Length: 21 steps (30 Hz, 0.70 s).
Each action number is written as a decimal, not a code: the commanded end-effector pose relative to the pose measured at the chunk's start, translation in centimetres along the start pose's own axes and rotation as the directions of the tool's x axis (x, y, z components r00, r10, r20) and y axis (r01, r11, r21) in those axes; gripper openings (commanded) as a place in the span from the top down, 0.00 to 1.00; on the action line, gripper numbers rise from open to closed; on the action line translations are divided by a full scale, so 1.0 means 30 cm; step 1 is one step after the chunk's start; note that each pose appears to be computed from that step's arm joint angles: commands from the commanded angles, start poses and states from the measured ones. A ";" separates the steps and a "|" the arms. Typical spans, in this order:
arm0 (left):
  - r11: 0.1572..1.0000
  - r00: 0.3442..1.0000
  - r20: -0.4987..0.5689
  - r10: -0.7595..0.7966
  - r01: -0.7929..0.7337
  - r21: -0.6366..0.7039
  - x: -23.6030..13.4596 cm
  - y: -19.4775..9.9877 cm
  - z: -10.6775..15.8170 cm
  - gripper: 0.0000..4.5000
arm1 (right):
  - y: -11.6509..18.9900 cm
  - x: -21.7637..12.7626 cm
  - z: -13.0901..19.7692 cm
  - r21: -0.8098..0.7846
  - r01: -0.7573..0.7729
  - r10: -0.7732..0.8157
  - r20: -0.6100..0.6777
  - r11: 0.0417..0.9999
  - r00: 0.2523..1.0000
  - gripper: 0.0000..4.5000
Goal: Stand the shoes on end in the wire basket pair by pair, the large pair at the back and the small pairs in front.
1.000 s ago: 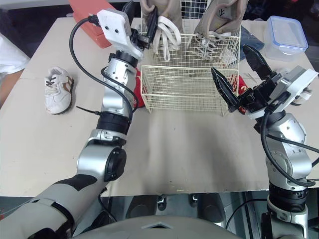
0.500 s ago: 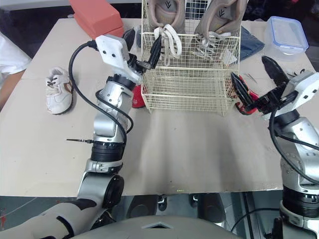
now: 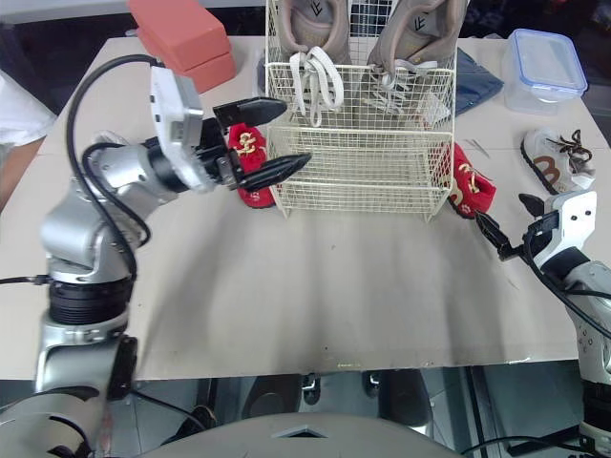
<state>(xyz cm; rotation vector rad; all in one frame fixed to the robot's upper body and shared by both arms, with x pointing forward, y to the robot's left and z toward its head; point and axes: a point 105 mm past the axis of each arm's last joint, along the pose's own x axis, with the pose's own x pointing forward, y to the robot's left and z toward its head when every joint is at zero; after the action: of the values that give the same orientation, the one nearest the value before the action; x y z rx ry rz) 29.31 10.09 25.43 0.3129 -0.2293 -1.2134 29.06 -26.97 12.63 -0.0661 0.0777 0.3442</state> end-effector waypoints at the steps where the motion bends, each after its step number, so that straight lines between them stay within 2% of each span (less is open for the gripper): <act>1: 0.987 0.984 -0.074 -0.163 0.163 -0.007 0.004 -0.081 0.018 0.01 | -0.005 0.028 0.022 0.016 -0.025 0.025 0.016 1.000 1.000 0.00; 6: 0.987 0.977 -0.144 -0.157 0.151 -0.053 0.028 -0.099 -0.021 0.01 | -0.022 0.065 -0.004 0.068 -0.017 0.017 0.009 0.998 1.000 0.00; 9: 0.989 0.978 -0.154 -0.137 0.128 -0.069 0.041 -0.094 -0.027 0.00 | -0.031 0.073 -0.010 0.062 -0.013 0.013 0.010 0.998 1.000 0.20; 14: 0.982 0.975 -0.139 -0.172 0.158 -0.105 0.051 -0.112 -0.017 0.00 | -0.029 0.080 0.002 0.052 -0.017 0.015 0.040 0.999 0.999 0.74; 16: 0.981 0.974 -0.143 -0.178 0.164 -0.105 0.050 -0.115 -0.019 0.00 | -0.028 0.080 0.014 0.049 -0.015 0.013 0.058 0.999 0.998 0.92; 17: 0.982 0.974 -0.144 -0.176 0.163 -0.099 0.051 -0.113 -0.020 0.00 | -0.029 0.081 0.018 0.045 -0.015 0.012 0.065 0.999 0.998 0.99; 21: 0.981 0.975 -0.131 -0.182 0.170 -0.095 0.057 -0.108 -0.013 0.00 | -0.038 0.065 0.051 0.027 0.008 -0.011 0.111 1.000 0.994 0.99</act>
<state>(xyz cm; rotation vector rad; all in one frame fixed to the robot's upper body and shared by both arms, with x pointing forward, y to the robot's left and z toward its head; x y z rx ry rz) 27.56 7.80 22.71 0.3190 0.0270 -1.3507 31.47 -26.76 11.57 0.0106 0.0690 0.3544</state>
